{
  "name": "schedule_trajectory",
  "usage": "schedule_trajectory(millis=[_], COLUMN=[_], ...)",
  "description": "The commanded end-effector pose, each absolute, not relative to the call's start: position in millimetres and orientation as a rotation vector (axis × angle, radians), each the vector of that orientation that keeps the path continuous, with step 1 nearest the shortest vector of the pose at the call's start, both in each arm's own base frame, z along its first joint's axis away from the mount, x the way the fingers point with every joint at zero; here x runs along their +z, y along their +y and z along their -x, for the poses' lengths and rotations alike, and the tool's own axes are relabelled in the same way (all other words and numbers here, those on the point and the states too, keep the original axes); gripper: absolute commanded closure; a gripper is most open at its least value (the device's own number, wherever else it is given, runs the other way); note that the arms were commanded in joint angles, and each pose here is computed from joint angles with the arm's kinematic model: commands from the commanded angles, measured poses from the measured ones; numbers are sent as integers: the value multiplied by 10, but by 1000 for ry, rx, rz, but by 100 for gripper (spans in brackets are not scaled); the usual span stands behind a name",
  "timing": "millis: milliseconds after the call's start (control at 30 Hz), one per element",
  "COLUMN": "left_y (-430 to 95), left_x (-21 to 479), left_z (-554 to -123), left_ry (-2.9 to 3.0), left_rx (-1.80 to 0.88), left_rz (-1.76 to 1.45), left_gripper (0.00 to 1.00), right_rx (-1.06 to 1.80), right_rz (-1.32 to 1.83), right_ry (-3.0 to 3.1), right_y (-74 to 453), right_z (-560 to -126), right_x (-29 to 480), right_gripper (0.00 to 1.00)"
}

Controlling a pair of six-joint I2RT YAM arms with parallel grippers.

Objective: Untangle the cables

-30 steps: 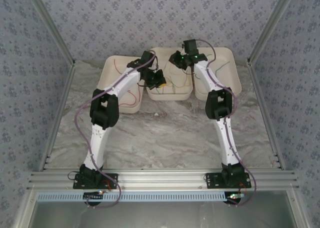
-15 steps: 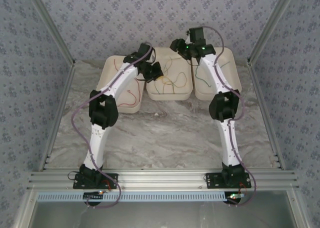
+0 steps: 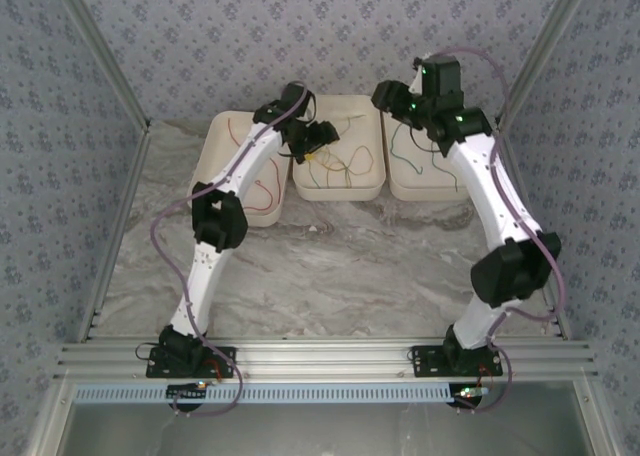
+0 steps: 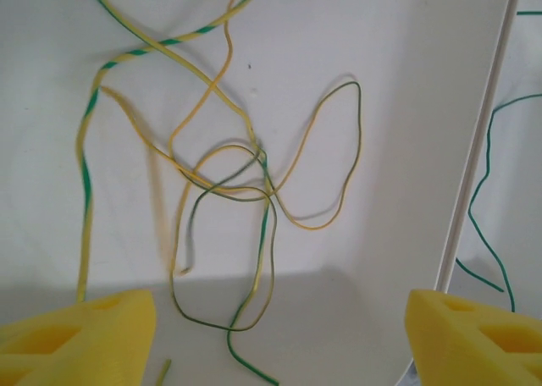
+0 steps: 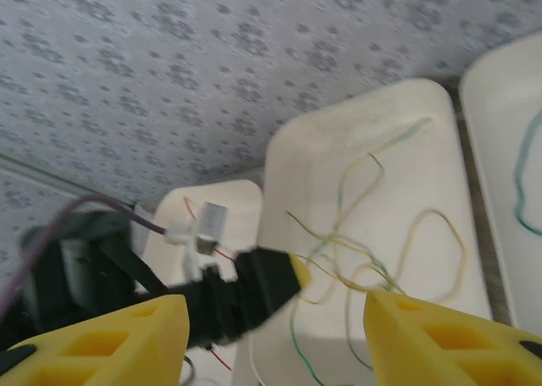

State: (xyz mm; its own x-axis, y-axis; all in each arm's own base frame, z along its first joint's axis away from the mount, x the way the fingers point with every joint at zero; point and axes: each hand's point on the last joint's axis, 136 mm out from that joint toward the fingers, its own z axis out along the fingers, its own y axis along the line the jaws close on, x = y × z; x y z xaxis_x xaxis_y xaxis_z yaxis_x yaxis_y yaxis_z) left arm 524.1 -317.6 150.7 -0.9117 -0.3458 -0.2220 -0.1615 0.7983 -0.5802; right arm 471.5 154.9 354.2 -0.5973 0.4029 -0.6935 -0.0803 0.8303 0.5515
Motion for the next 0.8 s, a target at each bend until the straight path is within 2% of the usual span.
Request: schedule_trajectory(millis=[0,33,67,133,267,300,333,433,567,700,767], left_y=[-2900,-2809,-2709,-2498,-1918,-1784,-1625,-1124,-432,113,289], left_x=[2234,2323,2389,2593,2609,2612,2588,2475,2206,1960,1880], left_z=[-5119,-5099,-5083,-5033,-4685,-4569,-4428,-3979,-3321,-2765,-2614], left_ry=[2551,2521,2483,2361,2260,2248,2236,2205,2231,2301,2326], left_rx=[-761,-763,-773,-818,-801,-779,-750,-649,-404,-29,128], left_rz=[361,381,401,427,517,528,542,618,773,930,965], left_gripper=[21,22,21,19,17,5,1,1,1,1,1], right_rx=[547,516,483,414,234,170,90,-64,-282,-234,-237], right_rz=[-302,-327,-354,-397,-460,-468,-491,-487,-663,-649,-765], right_ry=[2114,2120,2119,2127,2152,2157,2159,2171,2242,2232,2173], right_y=[1233,1131,1021,820,385,284,152,-83,-462,-482,-625], right_z=[-4418,-4297,-4161,-3924,-3436,-3325,-3199,-2827,-2315,-2260,-2212], right_x=[3431,3367,3328,3234,3066,3034,2996,2829,2439,2104,1962], right_gripper=[37,35,27,2,1,1,1,1,1,1,1])
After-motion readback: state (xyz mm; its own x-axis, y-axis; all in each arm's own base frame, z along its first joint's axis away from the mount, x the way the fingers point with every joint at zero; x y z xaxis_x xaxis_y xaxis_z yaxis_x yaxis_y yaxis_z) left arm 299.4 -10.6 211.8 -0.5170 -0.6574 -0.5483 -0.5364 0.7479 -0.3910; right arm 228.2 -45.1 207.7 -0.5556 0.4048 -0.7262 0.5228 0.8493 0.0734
